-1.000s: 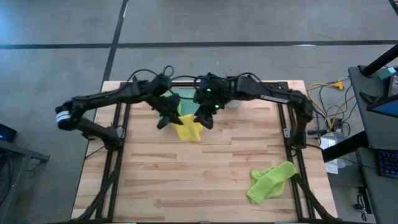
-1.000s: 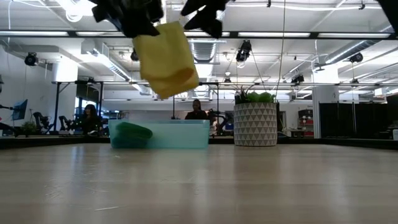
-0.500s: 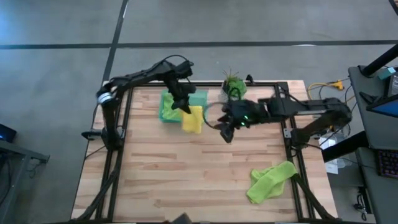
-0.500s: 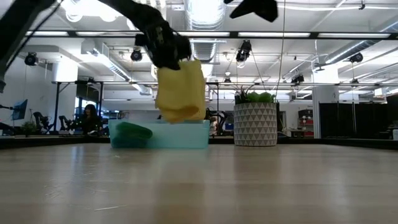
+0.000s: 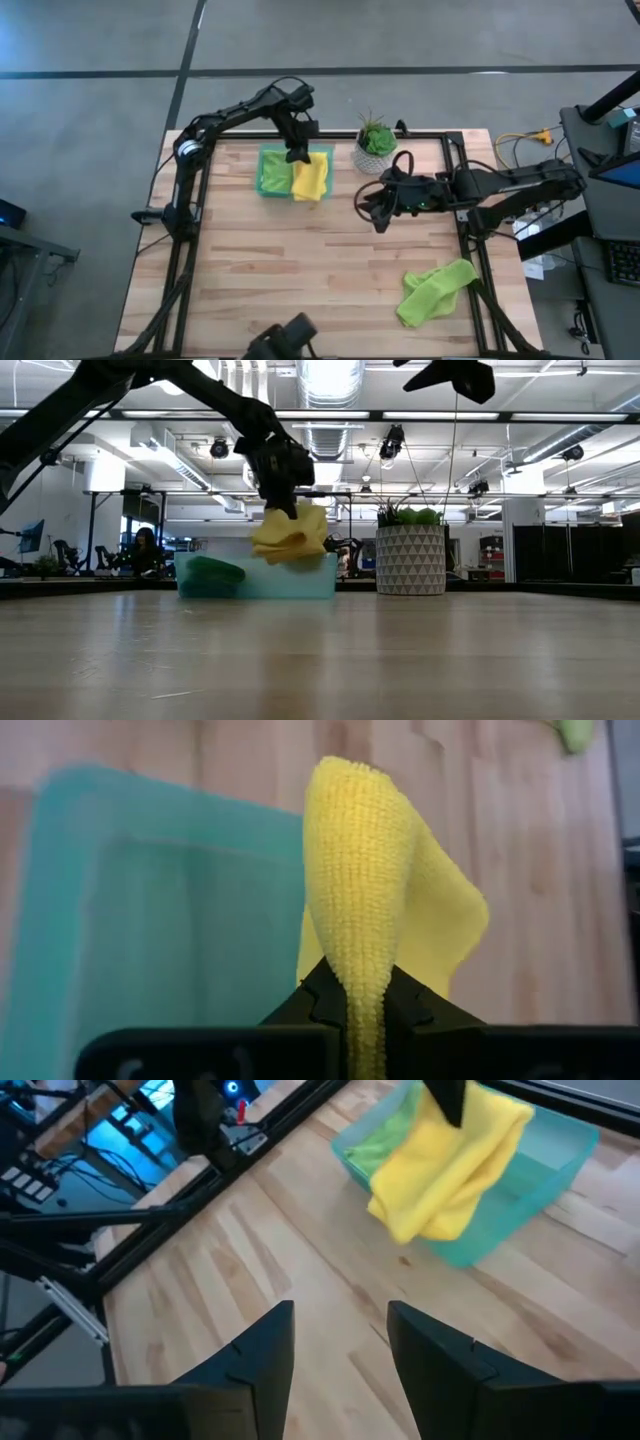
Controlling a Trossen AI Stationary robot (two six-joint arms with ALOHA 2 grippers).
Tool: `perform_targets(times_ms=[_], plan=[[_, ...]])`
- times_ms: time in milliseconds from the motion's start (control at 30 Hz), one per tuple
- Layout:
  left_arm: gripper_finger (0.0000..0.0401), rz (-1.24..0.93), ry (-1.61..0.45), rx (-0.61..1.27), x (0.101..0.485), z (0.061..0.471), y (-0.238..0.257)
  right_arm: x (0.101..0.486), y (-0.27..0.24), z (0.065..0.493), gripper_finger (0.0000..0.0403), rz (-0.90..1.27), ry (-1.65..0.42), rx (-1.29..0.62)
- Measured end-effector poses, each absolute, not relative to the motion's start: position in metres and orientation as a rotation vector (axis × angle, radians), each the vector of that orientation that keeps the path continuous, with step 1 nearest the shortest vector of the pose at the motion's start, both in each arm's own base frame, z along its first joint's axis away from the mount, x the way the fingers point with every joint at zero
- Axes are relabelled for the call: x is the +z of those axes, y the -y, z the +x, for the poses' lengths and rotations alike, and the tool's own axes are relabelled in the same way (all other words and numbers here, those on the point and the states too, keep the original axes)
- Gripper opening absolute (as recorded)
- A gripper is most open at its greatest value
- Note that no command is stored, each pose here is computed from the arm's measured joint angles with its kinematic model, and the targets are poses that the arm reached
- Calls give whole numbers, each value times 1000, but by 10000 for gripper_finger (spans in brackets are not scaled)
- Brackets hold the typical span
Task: Fold microfiber towels
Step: Put the folded yellow microfiber towel into the blue bin
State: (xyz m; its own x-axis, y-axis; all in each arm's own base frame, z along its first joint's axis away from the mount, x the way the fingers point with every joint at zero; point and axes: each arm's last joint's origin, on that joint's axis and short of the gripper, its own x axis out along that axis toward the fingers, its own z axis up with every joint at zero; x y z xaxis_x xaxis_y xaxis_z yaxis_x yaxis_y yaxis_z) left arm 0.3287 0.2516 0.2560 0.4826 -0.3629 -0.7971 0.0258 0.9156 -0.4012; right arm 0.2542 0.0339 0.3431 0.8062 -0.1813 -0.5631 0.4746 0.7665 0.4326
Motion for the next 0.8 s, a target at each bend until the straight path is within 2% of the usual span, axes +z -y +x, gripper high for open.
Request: perform_targets(times_ms=[233, 600, 800], plan=[[0, -260, -1040, -166, 249, 336, -260, 343, -34, 254, 155, 579, -529, -370], [0, -301, -1162, -141, 196, 349, -269, 344, -33, 254, 157, 565, -524, -374], [0, -214, -1164, -98, 193, 353, -275, 345, -33, 254, 155, 583, -520, -378]])
